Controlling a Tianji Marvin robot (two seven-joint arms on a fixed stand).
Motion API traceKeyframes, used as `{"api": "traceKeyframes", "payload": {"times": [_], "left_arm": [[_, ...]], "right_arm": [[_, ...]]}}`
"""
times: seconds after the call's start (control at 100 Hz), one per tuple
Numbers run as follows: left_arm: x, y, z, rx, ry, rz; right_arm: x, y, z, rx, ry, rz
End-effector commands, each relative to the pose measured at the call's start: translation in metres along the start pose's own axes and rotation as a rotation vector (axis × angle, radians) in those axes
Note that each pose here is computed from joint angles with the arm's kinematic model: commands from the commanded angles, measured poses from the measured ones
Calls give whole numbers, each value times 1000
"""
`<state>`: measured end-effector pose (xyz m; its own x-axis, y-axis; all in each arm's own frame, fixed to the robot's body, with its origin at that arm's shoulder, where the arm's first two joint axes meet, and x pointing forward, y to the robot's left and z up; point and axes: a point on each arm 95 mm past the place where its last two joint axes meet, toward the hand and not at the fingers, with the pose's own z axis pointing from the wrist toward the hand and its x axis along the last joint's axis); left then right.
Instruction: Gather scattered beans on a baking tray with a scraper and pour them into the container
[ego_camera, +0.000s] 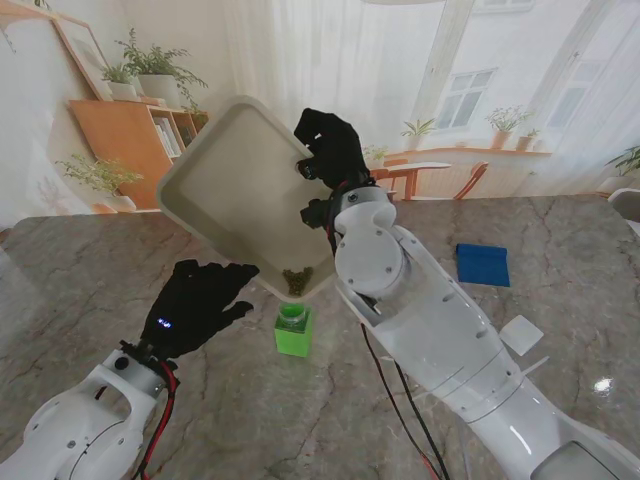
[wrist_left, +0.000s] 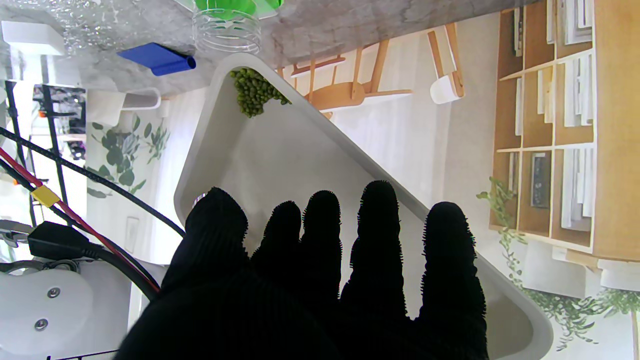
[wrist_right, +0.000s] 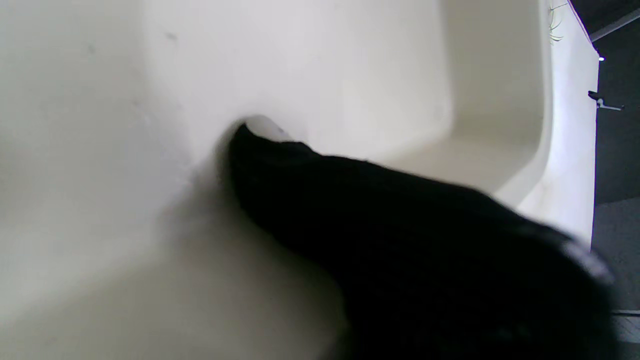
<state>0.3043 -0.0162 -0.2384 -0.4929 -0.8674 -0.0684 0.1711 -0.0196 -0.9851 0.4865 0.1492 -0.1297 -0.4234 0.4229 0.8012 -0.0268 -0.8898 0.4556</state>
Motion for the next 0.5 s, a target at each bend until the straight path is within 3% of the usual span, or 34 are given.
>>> {"api": "traceKeyframes", "payload": {"times": [0.0, 0.49], "left_arm": [[2, 0, -2, 1, -1, -2], [2, 0, -4, 6, -5, 2]], "right_arm": [[7, 0, 1, 7, 23, 7], [12, -2, -4, 7, 40, 8]]}}
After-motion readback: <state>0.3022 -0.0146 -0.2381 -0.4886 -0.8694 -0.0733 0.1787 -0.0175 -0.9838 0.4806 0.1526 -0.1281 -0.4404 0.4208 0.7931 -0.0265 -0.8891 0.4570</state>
